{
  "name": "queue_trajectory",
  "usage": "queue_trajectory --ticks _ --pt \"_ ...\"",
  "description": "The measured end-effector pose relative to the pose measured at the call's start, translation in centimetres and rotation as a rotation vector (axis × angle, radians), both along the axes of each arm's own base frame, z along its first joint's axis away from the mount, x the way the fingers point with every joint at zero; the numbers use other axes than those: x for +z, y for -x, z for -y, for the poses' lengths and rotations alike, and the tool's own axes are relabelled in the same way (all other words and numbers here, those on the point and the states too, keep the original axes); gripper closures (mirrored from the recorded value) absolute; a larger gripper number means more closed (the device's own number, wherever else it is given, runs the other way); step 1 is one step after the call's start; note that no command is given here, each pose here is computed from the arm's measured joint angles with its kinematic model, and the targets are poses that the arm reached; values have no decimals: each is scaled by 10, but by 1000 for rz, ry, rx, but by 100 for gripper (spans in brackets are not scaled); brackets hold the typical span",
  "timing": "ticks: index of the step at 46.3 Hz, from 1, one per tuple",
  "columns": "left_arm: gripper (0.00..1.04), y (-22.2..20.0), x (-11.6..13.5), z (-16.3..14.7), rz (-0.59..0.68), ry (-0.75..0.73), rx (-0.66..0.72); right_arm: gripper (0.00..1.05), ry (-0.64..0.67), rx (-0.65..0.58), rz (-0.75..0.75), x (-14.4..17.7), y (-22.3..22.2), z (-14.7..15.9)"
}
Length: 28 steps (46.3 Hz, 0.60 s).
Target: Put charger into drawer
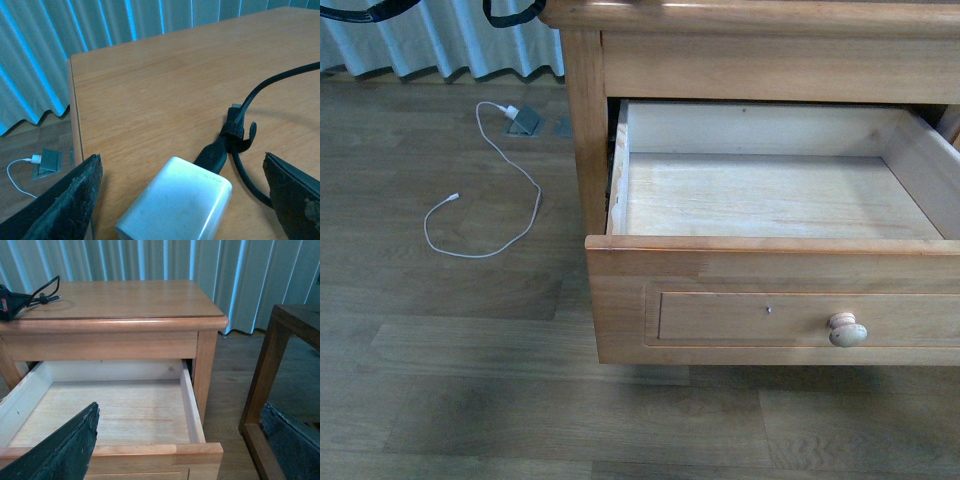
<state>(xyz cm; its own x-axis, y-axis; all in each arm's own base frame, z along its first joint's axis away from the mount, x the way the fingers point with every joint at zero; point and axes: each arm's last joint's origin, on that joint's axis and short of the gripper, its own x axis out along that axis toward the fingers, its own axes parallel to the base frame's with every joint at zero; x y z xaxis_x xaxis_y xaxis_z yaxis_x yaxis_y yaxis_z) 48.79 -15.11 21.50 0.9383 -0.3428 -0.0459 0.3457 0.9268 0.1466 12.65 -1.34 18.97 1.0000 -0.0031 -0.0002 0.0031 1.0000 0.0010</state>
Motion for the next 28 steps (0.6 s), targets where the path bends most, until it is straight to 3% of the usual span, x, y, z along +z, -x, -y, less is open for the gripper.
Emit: queue_trajectory --ticks 9,22,28 --pt "7 -4 -1 5 -20 11 -15 8 0 0 0 0 0 0" --pt "62 1 -2 14 -52 4 -18 8 0 0 0 0 0 0" --pt "65 5 -2 12 -40 10 -8 8 0 0 0 0 0 0"
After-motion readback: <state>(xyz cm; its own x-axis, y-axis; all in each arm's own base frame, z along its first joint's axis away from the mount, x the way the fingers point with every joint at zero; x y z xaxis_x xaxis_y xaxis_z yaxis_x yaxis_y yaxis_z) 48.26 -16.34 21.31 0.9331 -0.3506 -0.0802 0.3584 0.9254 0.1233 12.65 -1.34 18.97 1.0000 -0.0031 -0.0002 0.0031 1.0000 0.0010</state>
